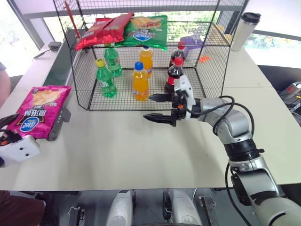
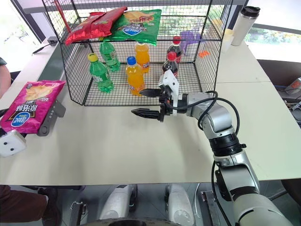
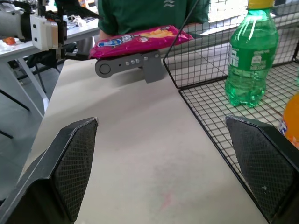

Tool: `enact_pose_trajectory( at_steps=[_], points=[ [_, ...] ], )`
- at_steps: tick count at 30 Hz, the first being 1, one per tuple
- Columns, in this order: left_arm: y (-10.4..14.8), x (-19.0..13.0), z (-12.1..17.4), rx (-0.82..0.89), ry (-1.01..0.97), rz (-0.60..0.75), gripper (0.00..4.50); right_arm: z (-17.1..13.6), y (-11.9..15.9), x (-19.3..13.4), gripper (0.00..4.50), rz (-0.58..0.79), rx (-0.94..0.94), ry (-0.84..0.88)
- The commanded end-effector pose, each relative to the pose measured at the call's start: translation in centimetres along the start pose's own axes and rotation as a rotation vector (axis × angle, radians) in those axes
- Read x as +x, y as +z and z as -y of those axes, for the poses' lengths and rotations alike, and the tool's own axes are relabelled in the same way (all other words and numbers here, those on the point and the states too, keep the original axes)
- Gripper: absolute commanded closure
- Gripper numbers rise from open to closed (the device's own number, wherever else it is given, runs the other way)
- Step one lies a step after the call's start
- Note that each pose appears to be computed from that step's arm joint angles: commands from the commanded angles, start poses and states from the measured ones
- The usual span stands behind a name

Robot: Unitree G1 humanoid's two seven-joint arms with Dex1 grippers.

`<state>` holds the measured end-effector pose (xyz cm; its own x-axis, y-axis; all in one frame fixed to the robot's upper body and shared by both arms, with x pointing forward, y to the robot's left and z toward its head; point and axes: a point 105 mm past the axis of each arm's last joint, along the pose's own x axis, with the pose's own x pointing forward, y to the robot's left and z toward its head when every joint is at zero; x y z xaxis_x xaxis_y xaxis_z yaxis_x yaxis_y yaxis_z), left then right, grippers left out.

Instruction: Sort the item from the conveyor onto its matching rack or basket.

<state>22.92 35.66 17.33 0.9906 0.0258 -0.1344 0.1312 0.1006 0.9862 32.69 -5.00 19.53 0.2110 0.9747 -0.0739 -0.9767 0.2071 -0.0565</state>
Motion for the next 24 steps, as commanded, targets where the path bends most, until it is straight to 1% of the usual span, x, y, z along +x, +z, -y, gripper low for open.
enact_pose_trajectory(
  at_steps=[1,4,14,17,24],
  points=[
    [0.2,0.3,-0.8,0.038,0.044,0.007,0.05,-0.4,1.3,-0.2,0.0,0.031,-0.047,0.001],
    [0.2,0.9,-0.9,0.042,0.062,0.008,0.05,-0.5,1.2,-0.2,0.0,0.031,-0.044,0.001],
    [0.9,2.8,0.2,0.005,0.045,0.037,0.05,-0.3,0.7,-0.4,0.0,0.024,-0.038,-0.019],
    [0.9,2.9,0.3,0.003,0.047,0.033,0.87,-0.4,0.7,-0.4,0.0,0.024,-0.036,-0.023],
    [0.8,3.0,0.5,0.004,0.043,0.029,3.95,-0.3,0.5,-0.4,0.0,0.024,-0.035,-0.031]
  ],
)
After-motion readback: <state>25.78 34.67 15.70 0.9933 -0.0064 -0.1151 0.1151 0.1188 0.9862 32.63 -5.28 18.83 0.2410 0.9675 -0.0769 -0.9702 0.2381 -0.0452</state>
